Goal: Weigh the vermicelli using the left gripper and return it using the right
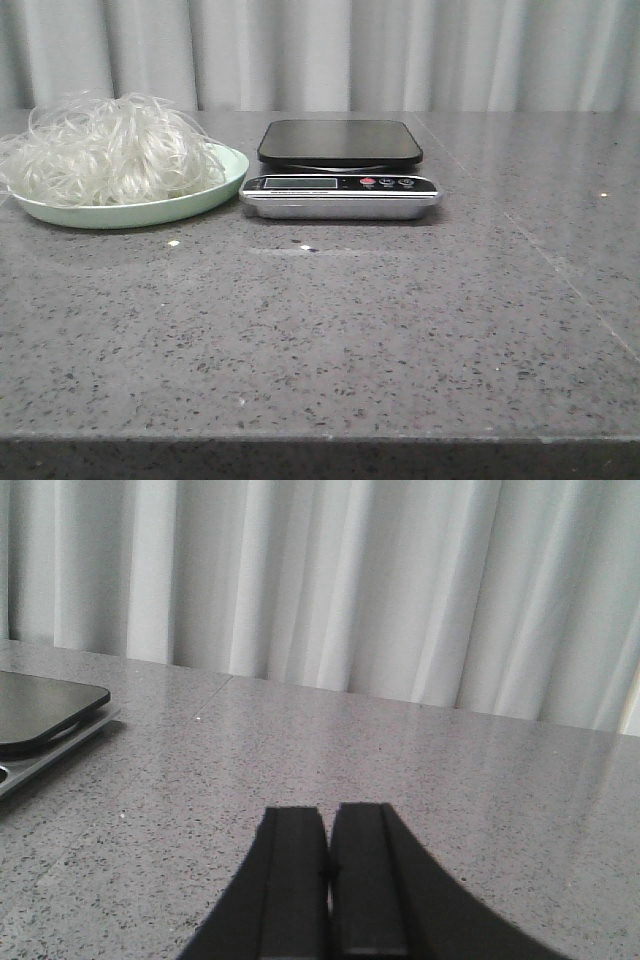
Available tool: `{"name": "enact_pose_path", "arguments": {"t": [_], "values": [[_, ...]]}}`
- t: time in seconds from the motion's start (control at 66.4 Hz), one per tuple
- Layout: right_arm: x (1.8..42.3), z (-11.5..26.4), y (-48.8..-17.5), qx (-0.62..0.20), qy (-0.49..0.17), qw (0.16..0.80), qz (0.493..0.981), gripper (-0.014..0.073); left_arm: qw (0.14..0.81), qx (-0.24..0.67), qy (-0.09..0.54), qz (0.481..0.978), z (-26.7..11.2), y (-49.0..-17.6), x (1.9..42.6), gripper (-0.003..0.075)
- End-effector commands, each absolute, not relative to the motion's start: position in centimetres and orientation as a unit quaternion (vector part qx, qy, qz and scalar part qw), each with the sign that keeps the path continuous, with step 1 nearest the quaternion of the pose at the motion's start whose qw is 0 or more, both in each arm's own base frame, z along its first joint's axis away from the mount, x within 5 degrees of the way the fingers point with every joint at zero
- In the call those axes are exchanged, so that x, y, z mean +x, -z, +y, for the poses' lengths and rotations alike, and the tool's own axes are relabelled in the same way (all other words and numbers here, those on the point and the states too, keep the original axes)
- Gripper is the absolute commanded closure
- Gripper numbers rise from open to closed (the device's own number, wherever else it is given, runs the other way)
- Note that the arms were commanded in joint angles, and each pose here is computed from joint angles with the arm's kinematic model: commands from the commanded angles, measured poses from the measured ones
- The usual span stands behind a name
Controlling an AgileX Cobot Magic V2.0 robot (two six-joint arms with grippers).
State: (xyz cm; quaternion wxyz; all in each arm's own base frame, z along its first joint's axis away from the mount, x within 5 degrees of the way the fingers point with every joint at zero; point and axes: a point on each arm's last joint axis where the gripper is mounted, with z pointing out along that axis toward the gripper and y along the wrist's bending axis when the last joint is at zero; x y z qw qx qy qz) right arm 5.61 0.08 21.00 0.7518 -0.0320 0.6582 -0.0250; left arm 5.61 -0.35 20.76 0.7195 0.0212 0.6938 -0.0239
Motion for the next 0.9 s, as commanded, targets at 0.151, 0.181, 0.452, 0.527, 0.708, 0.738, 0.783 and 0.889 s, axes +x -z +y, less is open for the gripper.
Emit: {"name": "enact_pose_path", "arguments": {"t": [0.151, 0.181, 0.452, 0.527, 0.708, 0.738, 0.783, 0.889], "values": [[5.3, 0.0, -22.1, -0.033, 0.036, 0.785, 0.617, 0.0429, 0.750, 0.019, 0.035, 0.661, -0.4, -21.3, 5.4, 0.0594], [5.3, 0.0, -22.1, -0.033, 0.036, 0.785, 0.617, 0.0429, 0.750, 0.019, 0.035, 0.661, -0.4, -21.3, 5.4, 0.0594], [5.3, 0.0, -22.1, -0.033, 0.036, 0.785, 0.617, 0.0429, 0.750, 0.019, 0.035, 0.661, -0.4, -21.3, 5.4, 0.0594], [5.3, 0.0, -22.1, -0.033, 0.036, 0.785, 0.617, 0.0429, 0.751, 0.020, 0.034, 0.659, -0.4, -21.4, 5.4, 0.0594], [5.3, 0.0, -22.1, -0.033, 0.036, 0.785, 0.617, 0.0429, 0.753, 0.020, 0.034, 0.657, -0.4, -21.4, 5.4, 0.0594], [5.3, 0.0, -22.1, -0.033, 0.036, 0.785, 0.617, 0.0429, 0.753, 0.020, 0.034, 0.657, -0.4, -21.4, 5.4, 0.0594], [5.3, 0.0, -22.1, -0.033, 0.036, 0.785, 0.617, 0.0429, 0.760, 0.020, 0.035, 0.649, -0.4, -21.6, 5.4, 0.0594], [5.3, 0.0, -22.1, -0.033, 0.036, 0.785, 0.617, 0.0429, 0.799, 0.019, 0.040, 0.600, -0.4, -22.8, 5.1, 0.0594]]}}
